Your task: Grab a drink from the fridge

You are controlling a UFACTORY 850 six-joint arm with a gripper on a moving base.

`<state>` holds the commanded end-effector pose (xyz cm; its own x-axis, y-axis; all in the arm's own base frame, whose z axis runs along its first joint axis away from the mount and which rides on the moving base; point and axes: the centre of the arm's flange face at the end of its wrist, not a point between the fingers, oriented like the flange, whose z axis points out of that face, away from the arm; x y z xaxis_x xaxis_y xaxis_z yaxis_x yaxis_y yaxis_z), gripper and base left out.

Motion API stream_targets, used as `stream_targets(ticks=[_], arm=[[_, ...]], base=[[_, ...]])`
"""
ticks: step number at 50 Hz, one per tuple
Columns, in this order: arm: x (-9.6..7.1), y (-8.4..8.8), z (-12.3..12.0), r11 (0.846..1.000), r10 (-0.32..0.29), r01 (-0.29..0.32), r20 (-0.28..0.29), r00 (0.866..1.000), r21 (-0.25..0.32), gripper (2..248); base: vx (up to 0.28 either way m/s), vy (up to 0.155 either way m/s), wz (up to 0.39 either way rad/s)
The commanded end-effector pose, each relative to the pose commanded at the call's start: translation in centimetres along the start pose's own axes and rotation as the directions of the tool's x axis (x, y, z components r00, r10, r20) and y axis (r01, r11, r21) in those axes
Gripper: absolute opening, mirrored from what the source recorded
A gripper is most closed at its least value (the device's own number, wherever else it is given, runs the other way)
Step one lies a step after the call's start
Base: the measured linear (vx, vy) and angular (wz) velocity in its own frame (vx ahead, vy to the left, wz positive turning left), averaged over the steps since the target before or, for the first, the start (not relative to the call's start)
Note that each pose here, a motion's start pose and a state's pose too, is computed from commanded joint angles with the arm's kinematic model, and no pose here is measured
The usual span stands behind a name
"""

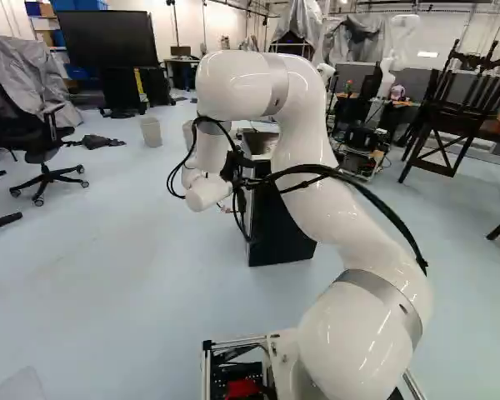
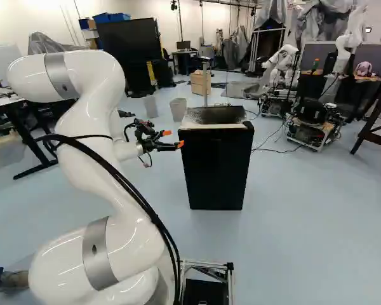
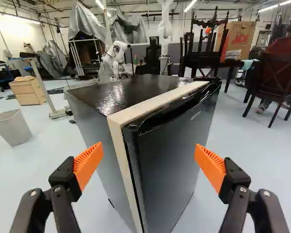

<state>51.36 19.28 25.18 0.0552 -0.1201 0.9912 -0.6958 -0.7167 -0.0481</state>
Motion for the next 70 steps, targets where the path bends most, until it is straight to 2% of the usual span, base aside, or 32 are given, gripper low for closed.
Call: stream_targets(ticks=[33,70], arm=[[0.1,-0.2,1.6,1.0,0.014,-0.014,-0.005,1.0,-0.025,247],[0.4,0.7,3.4,0.998,0.019,-0.02,-0.008,1.0,-0.061,247]], base=[[0.0,0.0,0.0],[0.0,0.0,0.0]])
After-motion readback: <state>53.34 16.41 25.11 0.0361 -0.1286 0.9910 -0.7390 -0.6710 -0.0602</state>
